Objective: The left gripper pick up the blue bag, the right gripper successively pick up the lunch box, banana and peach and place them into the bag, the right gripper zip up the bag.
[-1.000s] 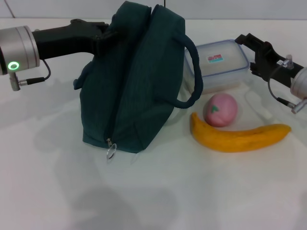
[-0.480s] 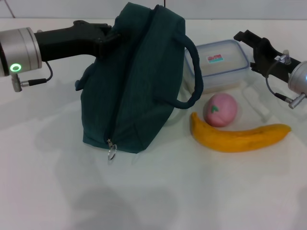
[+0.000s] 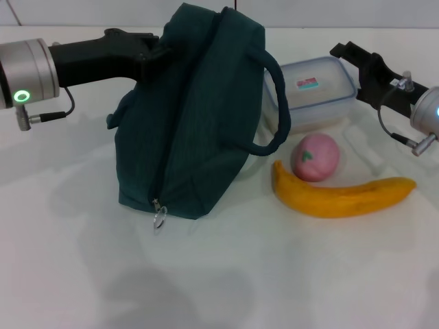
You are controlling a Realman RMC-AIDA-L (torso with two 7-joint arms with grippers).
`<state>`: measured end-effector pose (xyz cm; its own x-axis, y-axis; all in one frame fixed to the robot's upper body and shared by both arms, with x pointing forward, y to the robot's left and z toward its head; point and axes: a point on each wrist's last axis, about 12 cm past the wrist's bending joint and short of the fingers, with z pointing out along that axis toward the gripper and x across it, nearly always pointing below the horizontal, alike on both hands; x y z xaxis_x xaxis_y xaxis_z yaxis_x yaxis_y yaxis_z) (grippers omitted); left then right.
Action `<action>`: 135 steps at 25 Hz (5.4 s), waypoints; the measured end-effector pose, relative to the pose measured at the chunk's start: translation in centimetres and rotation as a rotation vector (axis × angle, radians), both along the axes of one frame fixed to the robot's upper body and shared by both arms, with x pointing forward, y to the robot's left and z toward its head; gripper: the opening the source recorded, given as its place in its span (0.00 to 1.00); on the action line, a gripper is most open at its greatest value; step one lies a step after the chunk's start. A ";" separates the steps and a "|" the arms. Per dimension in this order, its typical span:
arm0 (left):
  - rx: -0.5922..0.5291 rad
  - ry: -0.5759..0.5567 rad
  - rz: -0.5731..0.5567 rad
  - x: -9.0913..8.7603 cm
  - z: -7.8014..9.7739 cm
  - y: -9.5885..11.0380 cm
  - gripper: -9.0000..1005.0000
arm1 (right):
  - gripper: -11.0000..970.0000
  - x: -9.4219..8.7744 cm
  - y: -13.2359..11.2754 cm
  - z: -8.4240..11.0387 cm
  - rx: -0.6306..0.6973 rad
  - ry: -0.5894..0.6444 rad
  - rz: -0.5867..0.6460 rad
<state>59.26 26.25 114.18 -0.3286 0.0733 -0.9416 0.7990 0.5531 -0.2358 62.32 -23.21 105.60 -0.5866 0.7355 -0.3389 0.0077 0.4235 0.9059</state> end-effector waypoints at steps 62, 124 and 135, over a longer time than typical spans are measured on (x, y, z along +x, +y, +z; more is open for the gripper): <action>-0.141 0.053 -0.038 -1.5 -0.1 0.0 0.11 | 0.11 -3.4 -2.5 0.1 -0.317 -0.449 0.082; -0.082 0.039 0.079 0.7 -2.1 -1.1 0.11 | 0.04 -1.8 0.1 7.2 -0.323 -0.921 0.124; -0.061 0.050 0.110 -0.1 -3.2 0.0 0.11 | 0.09 -6.1 -6.2 2.6 -0.715 -0.894 0.168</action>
